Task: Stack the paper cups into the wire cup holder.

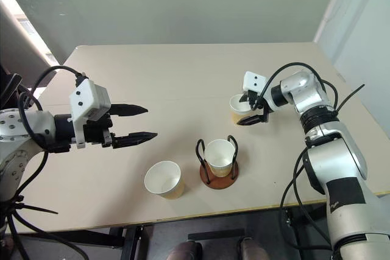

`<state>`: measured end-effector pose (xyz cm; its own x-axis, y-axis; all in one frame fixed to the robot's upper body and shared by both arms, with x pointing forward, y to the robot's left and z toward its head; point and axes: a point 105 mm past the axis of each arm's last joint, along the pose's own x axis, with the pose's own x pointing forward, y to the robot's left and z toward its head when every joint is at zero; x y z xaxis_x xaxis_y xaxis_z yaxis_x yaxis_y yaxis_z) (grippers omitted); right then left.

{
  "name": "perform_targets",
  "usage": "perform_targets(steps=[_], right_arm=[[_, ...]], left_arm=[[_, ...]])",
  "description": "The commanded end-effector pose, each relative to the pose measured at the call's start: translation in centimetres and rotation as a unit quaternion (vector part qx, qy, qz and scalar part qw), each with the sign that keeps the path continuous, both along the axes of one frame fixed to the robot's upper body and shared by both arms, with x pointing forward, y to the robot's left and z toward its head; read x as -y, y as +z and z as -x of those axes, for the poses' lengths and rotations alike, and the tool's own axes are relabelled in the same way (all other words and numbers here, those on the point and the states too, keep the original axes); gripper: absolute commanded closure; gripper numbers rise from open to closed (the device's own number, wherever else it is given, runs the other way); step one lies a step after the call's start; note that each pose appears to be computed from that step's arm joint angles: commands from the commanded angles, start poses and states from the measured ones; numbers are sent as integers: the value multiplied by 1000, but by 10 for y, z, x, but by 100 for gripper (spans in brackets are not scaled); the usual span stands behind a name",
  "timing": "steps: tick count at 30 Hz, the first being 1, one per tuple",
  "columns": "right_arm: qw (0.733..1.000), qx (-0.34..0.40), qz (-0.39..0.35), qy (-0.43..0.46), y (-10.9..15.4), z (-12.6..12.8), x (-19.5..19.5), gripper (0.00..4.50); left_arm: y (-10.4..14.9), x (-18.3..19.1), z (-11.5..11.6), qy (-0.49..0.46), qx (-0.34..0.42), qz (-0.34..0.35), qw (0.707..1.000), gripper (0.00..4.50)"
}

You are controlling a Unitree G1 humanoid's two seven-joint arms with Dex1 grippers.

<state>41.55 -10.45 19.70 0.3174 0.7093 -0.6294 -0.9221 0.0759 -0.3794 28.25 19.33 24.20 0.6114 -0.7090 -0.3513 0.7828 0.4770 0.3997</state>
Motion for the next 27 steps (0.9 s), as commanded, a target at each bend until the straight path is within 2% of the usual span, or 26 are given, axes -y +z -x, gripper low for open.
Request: perform_targets(steps=[1, 3, 13, 15, 18, 23, 27], right_arm=[[999, 25, 32, 1, -6, -4, 0, 41], [999, 25, 30, 2, -9, -4, -3, 96], [998, 40, 26, 27, -5, -3, -14, 449], [998, 53, 25, 34, 4, -2, -13, 449], [996, 58, -4, 74, 33, 8, -15, 449], [975, 94, -76, 187, 114, 59, -20, 449], [958, 82, -125, 244, 147, 101, -24, 449]], left_arm=[[17, 1, 11, 1, 28, -9, 1000, 84], [17, 0, 15, 6, 26, -13, 1000, 84], [24, -4, 23, 17, 36, -10, 999, 84], [24, -4, 24, 16, 36, -10, 999, 84], [24, -5, 24, 18, 38, -11, 999, 84], [24, -4, 23, 8, 37, -9, 999, 84], [20, 1, 20, -4, 35, -5, 999, 84]])
